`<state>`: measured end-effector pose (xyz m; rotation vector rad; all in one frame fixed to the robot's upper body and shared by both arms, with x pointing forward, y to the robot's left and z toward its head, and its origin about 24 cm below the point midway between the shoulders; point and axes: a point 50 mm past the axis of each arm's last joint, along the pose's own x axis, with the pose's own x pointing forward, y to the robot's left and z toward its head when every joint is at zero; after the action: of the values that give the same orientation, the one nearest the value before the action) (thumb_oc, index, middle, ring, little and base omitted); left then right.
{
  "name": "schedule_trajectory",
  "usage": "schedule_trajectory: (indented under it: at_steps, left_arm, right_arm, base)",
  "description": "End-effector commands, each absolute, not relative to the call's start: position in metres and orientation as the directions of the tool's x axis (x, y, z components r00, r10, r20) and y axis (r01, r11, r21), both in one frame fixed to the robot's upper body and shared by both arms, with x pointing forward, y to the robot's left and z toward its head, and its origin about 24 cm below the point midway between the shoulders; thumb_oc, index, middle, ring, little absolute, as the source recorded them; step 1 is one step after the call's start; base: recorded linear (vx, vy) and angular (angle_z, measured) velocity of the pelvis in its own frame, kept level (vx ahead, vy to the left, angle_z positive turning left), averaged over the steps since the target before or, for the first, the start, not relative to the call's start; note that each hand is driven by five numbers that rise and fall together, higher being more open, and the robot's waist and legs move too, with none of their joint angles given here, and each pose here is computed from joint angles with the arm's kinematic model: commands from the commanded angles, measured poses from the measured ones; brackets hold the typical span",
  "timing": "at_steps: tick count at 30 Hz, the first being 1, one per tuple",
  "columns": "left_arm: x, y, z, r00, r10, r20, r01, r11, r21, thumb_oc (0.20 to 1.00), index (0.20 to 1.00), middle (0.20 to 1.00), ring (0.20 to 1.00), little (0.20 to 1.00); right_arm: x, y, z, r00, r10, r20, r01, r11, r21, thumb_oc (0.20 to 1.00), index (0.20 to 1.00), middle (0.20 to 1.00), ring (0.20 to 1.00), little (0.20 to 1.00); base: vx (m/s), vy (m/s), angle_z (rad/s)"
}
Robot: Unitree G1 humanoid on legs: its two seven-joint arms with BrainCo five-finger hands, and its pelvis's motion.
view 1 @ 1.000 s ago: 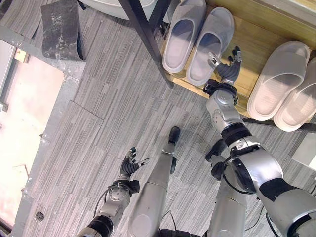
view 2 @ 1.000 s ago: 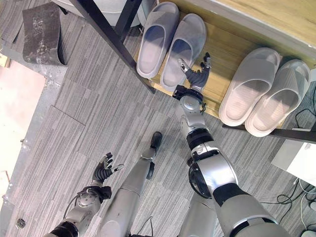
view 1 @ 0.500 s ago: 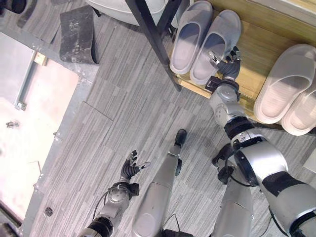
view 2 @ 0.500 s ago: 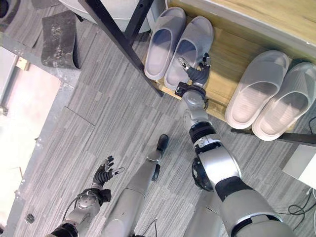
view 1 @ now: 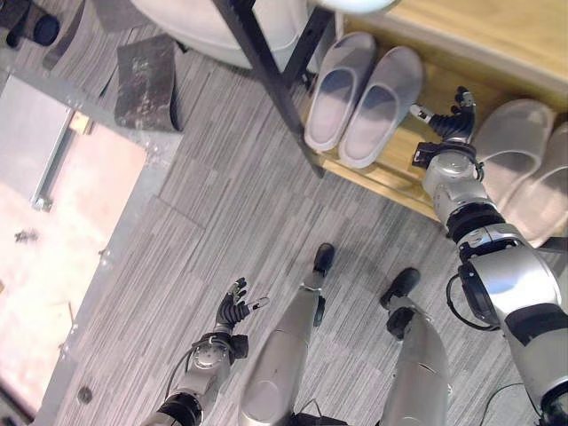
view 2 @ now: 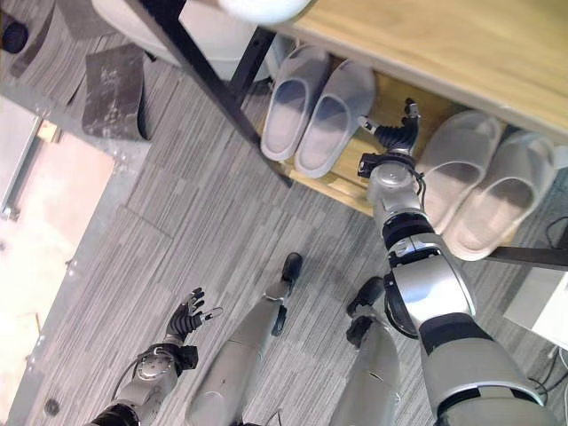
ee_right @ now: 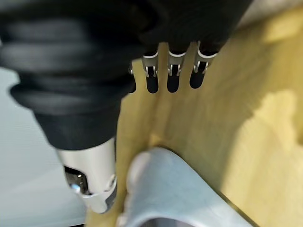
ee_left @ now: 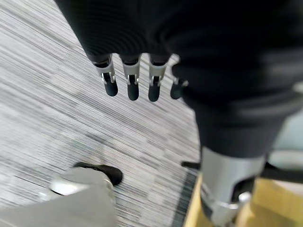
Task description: Arrange the slippers neatly on the shoe rack.
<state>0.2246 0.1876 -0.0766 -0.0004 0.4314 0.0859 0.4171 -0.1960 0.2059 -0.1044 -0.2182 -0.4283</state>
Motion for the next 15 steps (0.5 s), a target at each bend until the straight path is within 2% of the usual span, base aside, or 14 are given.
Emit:
schedule_trajectory:
  at_steps: [1,2,4,5,6,8,10,12,14,15]
  left_arm:
    - [0.214,0.204,-0.083,0.883,0.136,-0.449,-0.14,0.99,0.025,1.0,1.0,1.0,1.0,1.0]
    - [0.21,0.206,-0.086,0.871,0.15,-0.467,-0.16,0.987,0.017,1.0,1.0,1.0,1.0,1.0]
    - [0.207,0.208,-0.089,0.862,0.162,-0.48,-0.179,0.984,0.01,1.0,1.0,1.0,1.0,1.0]
    - [0.2,0.212,-0.093,0.847,0.18,-0.5,-0.213,0.977,-0.008,1.0,1.0,1.0,1.0,1.0]
    - [0.2,0.212,-0.093,0.846,0.18,-0.502,-0.213,0.977,-0.007,1.0,1.0,1.0,1.0,1.0]
    - [0.189,0.218,-0.101,0.816,0.196,-0.544,-0.256,0.966,-0.036,1.0,1.0,1.0,1.0,1.0]
    - [0.184,0.223,-0.101,0.812,0.196,-0.549,-0.267,0.962,-0.051,1.0,1.0,1.0,1.0,1.0]
    - [0.183,0.215,-0.099,0.827,0.175,-0.534,-0.25,0.966,-0.071,1.0,1.0,1.0,1.0,1.0]
    - [0.164,0.205,-0.117,0.771,0.19,-0.607,-0.238,0.971,0.002,1.0,1.0,1.0,1.0,1.0]
    - [0.172,0.2,-0.117,0.771,0.195,-0.606,-0.229,0.973,0.022,1.0,1.0,1.0,1.0,1.0]
  right_arm:
    - [0.412,-0.189,0.218,0.88,-0.316,0.354,0.382,0.915,-0.133,1.0,1.0,1.0,1.0,1.0]
    - [0.406,-0.175,0.192,0.913,-0.253,0.319,0.31,0.94,-0.141,1.0,1.0,1.0,1.0,1.0]
    - [0.401,-0.17,0.182,0.923,-0.22,0.317,0.282,0.946,-0.162,1.0,1.0,1.0,1.0,1.0]
    - [0.383,-0.155,0.152,0.947,-0.131,0.294,0.175,0.976,-0.128,1.0,1.0,1.0,1.0,1.0]
    - [0.383,-0.155,0.151,0.947,-0.131,0.292,0.175,0.976,-0.129,1.0,1.0,1.0,1.0,1.0]
    - [0.347,-0.14,0.097,0.981,0.027,0.19,-0.022,0.999,-0.025,1.0,1.0,1.0,1.0,1.0]
    - [0.327,-0.141,0.067,0.992,0.073,0.105,-0.082,0.993,0.089,1.0,1.0,1.0,1.0,1.0]
    - [0.321,-0.137,0.059,0.99,0.119,0.078,-0.125,0.99,0.072,1.0,1.0,1.0,1.0,1.0]
    - [0.305,-0.131,0.044,0.984,0.171,0.047,-0.174,0.983,0.063,1.0,1.0,1.0,1.0,1.0]
    - [0.284,-0.138,0.029,0.981,0.195,0.007,-0.195,0.979,0.055,1.0,1.0,1.0,1.0,1.0]
  base:
    - [0.1,-0.01,-0.21]
    - [0.07,-0.016,-0.2]
    - [0.12,-0.008,-0.19]
    - [0.13,-0.002,-0.16]
    - [0.14,-0.023,-0.17]
    - [0.15,-0.077,-0.26]
    - [0.12,-0.077,-0.22]
    - [0.07,-0.078,-0.1]
    - [0.1,-0.14,-0.13]
    - [0.07,-0.121,-0.1]
